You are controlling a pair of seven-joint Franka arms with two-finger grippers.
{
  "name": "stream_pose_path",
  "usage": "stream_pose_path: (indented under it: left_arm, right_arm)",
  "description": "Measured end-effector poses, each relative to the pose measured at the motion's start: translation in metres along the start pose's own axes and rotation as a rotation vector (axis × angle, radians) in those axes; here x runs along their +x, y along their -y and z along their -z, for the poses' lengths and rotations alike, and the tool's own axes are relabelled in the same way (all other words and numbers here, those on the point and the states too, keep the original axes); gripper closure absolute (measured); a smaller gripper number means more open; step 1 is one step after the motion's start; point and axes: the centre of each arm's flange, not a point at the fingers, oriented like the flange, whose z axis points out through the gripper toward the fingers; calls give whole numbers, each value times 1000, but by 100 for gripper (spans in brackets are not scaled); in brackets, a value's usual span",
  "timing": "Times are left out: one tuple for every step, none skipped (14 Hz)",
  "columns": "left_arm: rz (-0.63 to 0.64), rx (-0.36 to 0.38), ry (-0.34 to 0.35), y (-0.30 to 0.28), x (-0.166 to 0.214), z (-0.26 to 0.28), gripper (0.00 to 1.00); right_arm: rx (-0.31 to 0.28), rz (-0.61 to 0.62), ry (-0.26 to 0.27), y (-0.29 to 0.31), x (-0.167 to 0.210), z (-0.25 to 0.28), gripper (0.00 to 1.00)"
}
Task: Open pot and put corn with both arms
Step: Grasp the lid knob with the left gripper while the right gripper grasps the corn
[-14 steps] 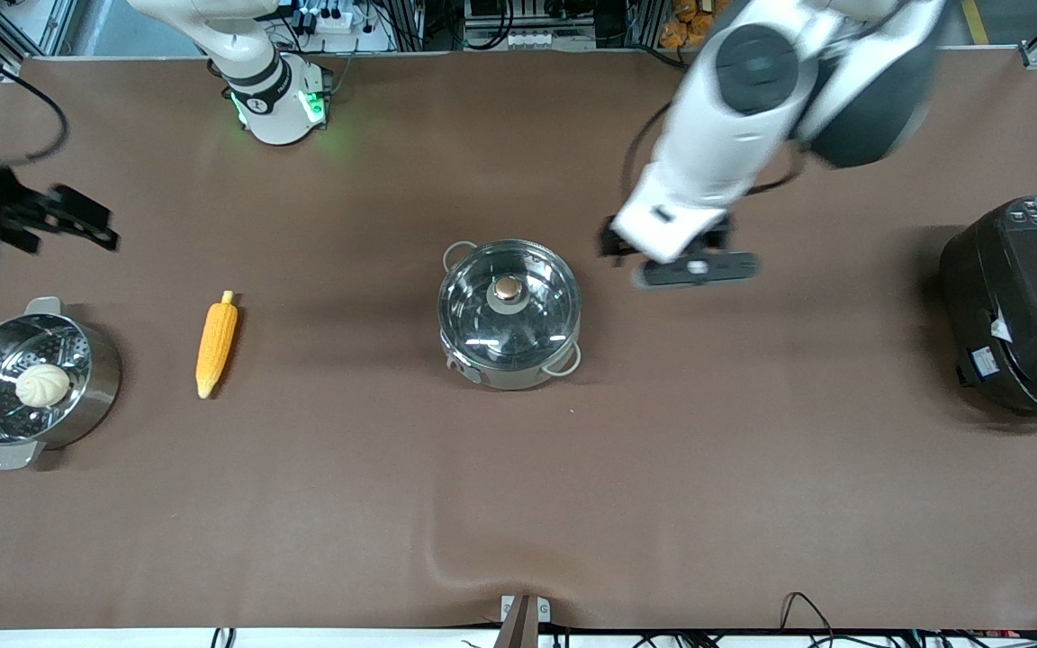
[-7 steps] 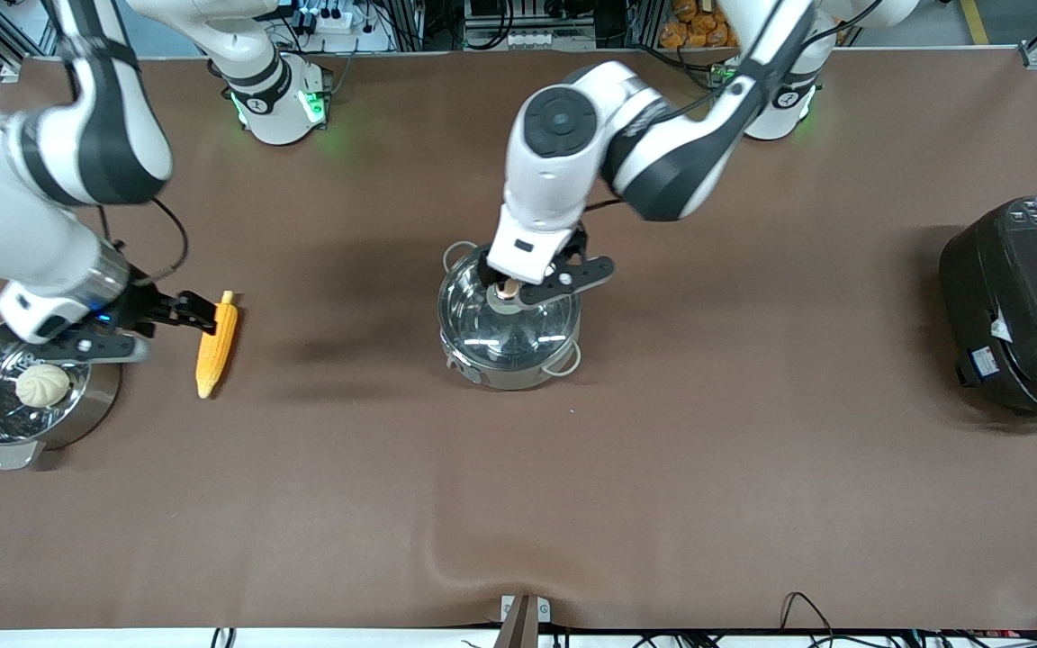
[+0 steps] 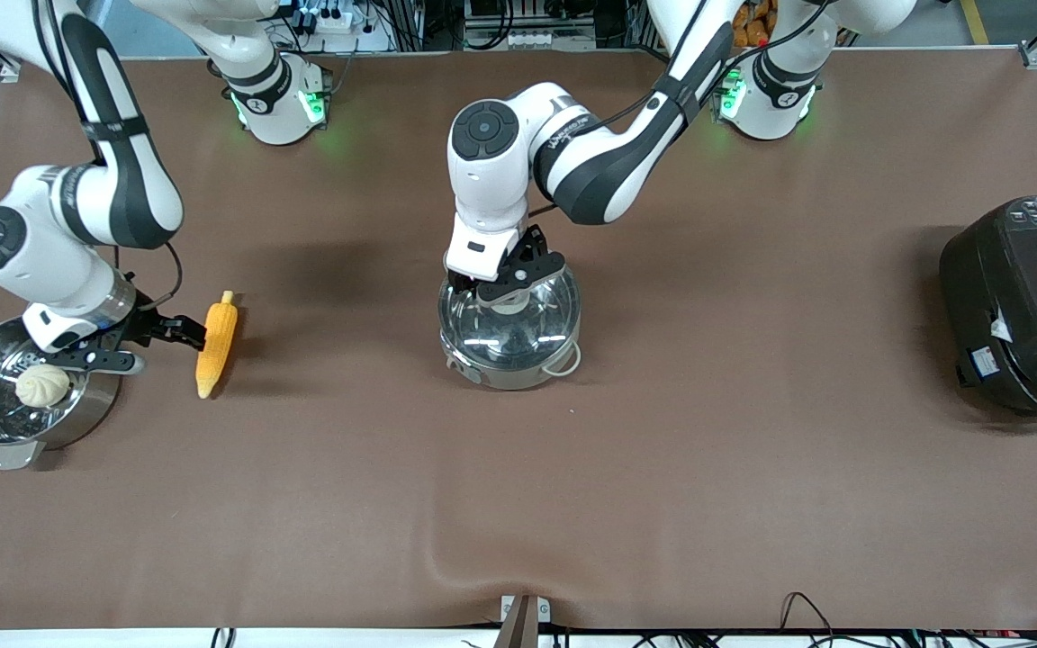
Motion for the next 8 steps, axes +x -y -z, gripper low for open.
stream_pose_path:
  left_arm:
    - [3, 2, -1, 0, 2, -2, 0]
    - [5, 5, -2, 1, 4, -5, 0]
    - [5, 8, -1, 1, 4, -7, 0]
    - [5, 12, 0, 1, 4, -10, 0]
    - [4, 16, 0, 1, 3, -13, 0]
    - [3, 20, 0, 1, 3, -16, 0]
    - [3, 25, 2, 1, 3, -19, 0]
    - [1, 30, 2, 1, 3, -22, 0]
  right_arm:
    - [0, -33, 22, 1, -6, -15, 0]
    - [-1, -66, 38, 5, -9, -26, 0]
    - [-1, -84, 49, 10, -10, -36, 0]
    - [-2, -82, 58, 14, -11, -45, 0]
    - [-5, -63, 66, 17, -12, -52, 0]
    - [-5, -39, 75, 19, -13, -60, 0]
    - [-5, -19, 81, 20, -13, -65, 0]
    - [-7, -2, 86, 20, -14, -70, 0]
